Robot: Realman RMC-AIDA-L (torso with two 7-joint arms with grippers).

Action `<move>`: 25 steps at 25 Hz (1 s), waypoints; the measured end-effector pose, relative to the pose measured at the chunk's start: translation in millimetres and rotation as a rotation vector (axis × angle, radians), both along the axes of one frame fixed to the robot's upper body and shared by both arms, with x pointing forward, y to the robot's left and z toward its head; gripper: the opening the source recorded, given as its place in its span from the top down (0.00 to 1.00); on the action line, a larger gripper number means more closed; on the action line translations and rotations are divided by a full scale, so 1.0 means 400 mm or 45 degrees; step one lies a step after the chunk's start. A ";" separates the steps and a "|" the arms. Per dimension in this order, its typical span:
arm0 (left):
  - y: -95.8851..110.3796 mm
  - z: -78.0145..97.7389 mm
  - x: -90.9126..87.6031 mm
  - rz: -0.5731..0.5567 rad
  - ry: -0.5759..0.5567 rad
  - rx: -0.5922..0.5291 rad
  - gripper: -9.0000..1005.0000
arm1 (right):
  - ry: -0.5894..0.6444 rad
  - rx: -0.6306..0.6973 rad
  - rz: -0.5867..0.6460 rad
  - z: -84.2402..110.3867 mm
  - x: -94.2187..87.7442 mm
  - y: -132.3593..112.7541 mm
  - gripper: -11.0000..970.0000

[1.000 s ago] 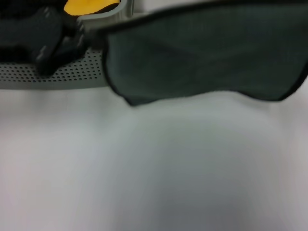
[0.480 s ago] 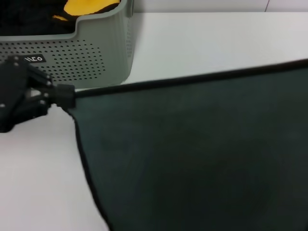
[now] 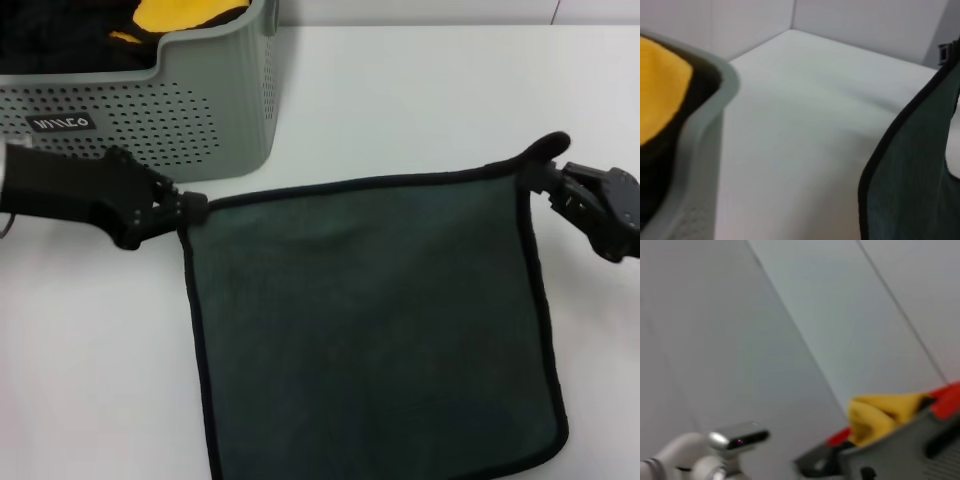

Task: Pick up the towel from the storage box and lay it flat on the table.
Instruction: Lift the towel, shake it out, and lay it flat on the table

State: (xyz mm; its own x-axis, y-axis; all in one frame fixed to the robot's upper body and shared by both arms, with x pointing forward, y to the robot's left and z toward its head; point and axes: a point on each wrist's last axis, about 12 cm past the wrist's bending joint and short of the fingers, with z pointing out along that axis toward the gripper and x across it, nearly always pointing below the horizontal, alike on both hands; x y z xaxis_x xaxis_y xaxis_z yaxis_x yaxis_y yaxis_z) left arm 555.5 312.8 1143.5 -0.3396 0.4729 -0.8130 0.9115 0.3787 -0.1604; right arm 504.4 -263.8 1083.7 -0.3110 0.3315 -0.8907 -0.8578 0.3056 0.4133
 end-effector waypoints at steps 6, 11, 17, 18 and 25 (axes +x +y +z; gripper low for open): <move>-0.004 -0.004 0.029 0.085 -0.022 0.036 0.97 | 0.054 -0.098 -0.116 -0.020 0.032 -0.011 0.91; -0.018 -0.009 0.049 0.109 -0.032 0.082 0.96 | 0.062 -0.153 -0.158 -0.021 0.059 -0.010 0.91; -0.052 -0.023 0.070 0.129 -0.067 0.111 0.93 | 0.059 -0.218 -0.170 -0.010 0.102 0.000 0.91; -0.057 -0.025 0.072 0.127 -0.068 0.121 0.93 | 0.060 -0.223 -0.173 -0.010 0.105 0.001 0.91; -0.080 -0.038 0.076 0.115 -0.065 0.157 0.90 | 0.078 -0.268 -0.196 -0.017 0.119 0.007 0.90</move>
State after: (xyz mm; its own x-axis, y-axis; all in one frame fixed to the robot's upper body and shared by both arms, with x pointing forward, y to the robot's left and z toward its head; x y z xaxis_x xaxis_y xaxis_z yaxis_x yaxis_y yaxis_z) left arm 585.9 280.8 1128.2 -0.3447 0.5396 -0.7681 0.8788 0.4732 -0.0620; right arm 552.1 -260.9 1077.1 -0.3268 0.1881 -0.9262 -0.7701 0.5151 0.3764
